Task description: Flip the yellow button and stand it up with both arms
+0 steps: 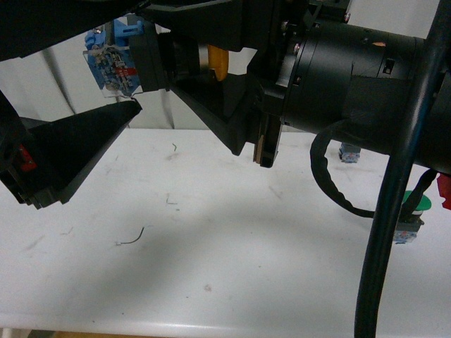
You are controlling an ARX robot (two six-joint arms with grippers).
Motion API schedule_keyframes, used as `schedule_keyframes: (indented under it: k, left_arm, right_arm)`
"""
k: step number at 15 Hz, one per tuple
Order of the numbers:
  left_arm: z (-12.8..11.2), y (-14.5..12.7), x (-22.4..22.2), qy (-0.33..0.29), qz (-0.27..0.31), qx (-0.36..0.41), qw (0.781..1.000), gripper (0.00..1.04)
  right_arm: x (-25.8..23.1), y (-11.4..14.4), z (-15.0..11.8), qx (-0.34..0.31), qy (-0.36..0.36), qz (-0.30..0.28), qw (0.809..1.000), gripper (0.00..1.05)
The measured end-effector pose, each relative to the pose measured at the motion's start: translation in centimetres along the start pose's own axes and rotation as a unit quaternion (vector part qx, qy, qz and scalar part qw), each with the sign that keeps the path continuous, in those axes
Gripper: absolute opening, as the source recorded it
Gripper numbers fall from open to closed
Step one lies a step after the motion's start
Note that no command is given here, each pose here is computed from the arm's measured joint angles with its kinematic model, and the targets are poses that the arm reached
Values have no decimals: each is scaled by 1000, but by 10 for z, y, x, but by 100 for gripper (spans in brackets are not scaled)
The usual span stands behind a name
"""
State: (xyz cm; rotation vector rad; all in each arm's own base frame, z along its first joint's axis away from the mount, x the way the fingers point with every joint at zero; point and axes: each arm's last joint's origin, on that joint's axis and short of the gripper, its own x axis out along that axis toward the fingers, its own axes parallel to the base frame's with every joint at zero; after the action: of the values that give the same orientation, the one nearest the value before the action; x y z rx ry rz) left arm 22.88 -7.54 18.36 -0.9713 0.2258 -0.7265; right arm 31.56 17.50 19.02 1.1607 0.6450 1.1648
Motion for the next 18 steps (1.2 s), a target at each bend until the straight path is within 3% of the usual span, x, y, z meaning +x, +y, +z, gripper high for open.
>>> schedule_keyframes:
  k: [3,4,5,8,12,14,18]
  left_arm:
    - [8,6,-7,-17,13,1,1000,98]
    - [21,7,-23,-40,20,12,999,98]
    - [42,-4,-62,-90,36,95,991,98]
    - [45,-22,-95,-105,114,196,968,94]
    - [39,-33,-108,-140,217,278,925,80]
    - [35,-39,-119,-152,272,325,893,71]
    - [30,-44,-130,-153,323,379,854,60]
  right_arm:
    - [-4,-1,3,0,-7,-3,1000,36]
    - [-10,-4,8,2,-22,-10,1000,36]
    - [-17,-6,14,6,-42,-17,999,36]
    - [-18,-10,14,9,-49,-23,998,36]
    - [-18,-10,15,9,-50,-23,998,36]
    - [-18,-10,15,6,-50,-23,998,36]
    - [-18,-10,15,3,-56,-24,998,36]
